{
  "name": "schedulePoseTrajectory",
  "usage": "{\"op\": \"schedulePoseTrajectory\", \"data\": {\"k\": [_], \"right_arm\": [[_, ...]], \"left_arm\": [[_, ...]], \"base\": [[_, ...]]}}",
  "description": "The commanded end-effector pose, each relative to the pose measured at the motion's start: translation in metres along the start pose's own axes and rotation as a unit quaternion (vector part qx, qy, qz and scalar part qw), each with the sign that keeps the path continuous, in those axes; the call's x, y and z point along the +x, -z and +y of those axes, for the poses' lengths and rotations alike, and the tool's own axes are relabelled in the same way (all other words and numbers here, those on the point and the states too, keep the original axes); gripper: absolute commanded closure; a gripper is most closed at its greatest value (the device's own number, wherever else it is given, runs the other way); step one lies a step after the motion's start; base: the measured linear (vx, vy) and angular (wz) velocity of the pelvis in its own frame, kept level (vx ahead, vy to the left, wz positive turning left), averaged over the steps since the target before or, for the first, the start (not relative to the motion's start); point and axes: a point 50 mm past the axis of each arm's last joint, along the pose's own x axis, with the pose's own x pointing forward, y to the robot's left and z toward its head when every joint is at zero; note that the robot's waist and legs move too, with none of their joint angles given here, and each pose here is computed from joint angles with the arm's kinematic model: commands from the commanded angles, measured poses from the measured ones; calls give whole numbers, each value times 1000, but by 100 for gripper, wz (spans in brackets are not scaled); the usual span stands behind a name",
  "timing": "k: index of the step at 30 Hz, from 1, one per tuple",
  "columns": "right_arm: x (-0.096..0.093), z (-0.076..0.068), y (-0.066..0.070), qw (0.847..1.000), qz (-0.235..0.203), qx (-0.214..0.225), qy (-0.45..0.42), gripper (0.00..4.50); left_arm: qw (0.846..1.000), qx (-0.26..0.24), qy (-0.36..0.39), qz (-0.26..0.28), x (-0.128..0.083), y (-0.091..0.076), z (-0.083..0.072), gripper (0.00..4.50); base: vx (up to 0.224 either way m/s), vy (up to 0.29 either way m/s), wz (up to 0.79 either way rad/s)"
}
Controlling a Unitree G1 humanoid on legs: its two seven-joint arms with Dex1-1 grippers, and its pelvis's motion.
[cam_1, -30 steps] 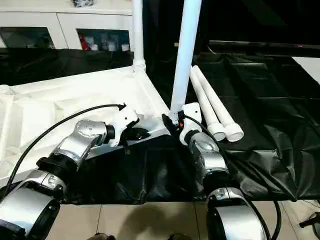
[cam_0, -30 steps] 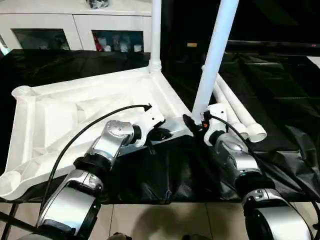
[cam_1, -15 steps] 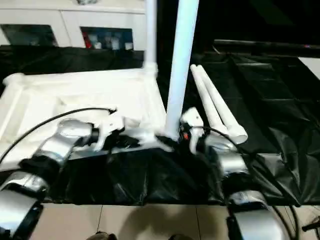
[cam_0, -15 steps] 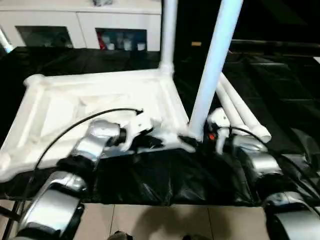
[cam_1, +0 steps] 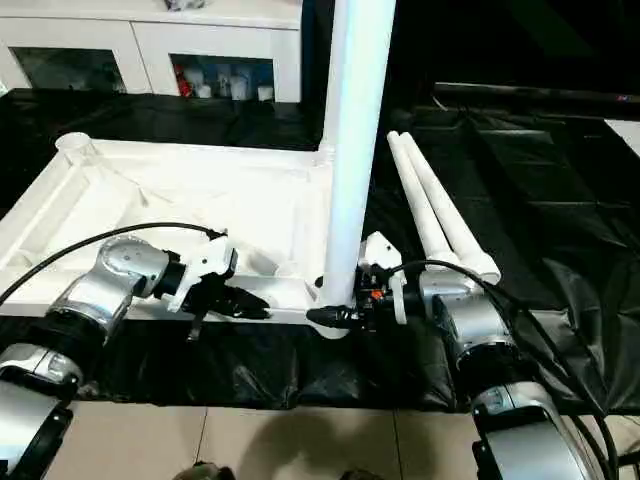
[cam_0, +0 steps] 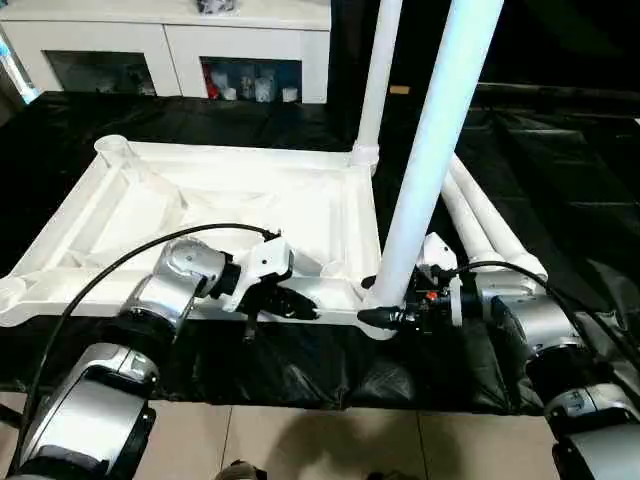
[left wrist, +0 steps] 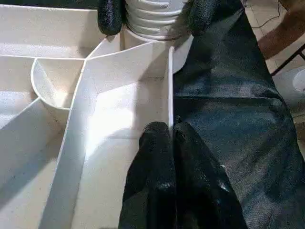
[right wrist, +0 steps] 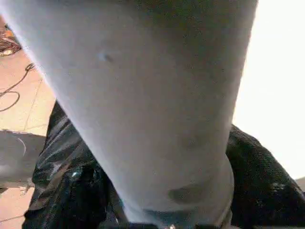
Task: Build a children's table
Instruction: Rotate leg to tighten
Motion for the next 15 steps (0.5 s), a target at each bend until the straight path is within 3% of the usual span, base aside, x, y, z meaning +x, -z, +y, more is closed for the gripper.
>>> {"op": "schedulePoseTrajectory", "data": {"k": [1, 5, 8, 10, 13, 15], "right_arm": [[13, 9, 4, 999, 7, 3, -35, 170], [17, 5, 8, 1000, -8, 9, 21, 172], [21, -5, 13, 991, -22, 22, 131, 173], [25, -15, 17, 972, -35, 46, 229, 173], [28, -22, 19, 950, -51, 78, 299, 175], [35, -26, 19, 925, -74, 112, 355, 175]], "left_arm": [[1000, 22, -14, -8, 2, -11, 6, 450], [998, 5, -62, -7, 6, -11, 12, 450], [993, -17, -115, -23, 13, -15, 19, 450], [988, -27, -151, -34, 22, -21, 23, 450], [982, -35, -182, -41, 32, -26, 26, 450], [975, -43, -211, -53, 46, -35, 29, 450]], "base": [[0, 0, 0], [0, 0, 0], [0, 0, 0], [0, 0, 0], [0, 0, 0], [0, 0, 0]]}}
